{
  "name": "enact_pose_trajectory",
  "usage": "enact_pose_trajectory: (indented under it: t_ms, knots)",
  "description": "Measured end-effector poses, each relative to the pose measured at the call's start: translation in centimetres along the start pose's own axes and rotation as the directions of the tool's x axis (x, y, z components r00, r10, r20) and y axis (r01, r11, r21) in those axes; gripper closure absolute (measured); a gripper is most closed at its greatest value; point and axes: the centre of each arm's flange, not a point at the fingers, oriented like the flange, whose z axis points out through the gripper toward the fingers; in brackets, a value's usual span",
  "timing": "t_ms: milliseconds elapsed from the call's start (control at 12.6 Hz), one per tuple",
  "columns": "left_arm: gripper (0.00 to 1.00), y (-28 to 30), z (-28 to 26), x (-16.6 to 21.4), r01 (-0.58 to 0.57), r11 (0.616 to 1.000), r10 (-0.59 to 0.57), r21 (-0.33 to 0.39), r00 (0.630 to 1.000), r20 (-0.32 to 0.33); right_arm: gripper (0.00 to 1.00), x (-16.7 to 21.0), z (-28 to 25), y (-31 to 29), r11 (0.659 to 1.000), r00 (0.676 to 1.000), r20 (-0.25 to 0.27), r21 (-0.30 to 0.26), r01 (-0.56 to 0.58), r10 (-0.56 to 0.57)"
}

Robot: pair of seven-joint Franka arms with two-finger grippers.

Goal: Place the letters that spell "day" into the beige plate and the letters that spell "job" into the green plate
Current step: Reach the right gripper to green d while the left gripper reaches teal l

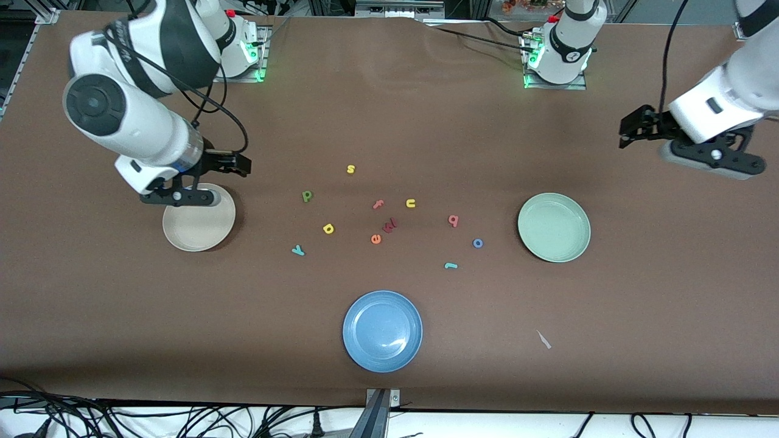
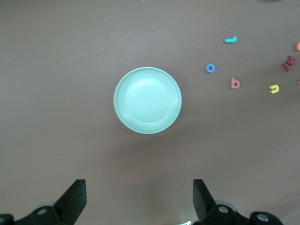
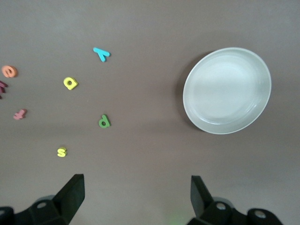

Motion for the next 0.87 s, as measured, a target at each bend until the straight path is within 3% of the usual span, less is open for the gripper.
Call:
enact_pose_trajectory:
  t_ms: [477, 874]
  knots:
    - [0.0, 7.3, 9.1, 7.5, -0.118, 0.99, 0.125, -0.081, 0.987, 0.098, 0.0, -0.5, 11.8, -1.8, 1.0, 0.999, -0.053, 0.017, 0.004, -0.003]
    - [0.0, 12.5, 20.1, 14.6, -0.187, 0.979, 0.191, -0.076, 0.98, 0.054, 0.0, -2.3, 19.2, -3.4, 0.999, 0.996, -0.09, 0.033, 0.013, -0.01]
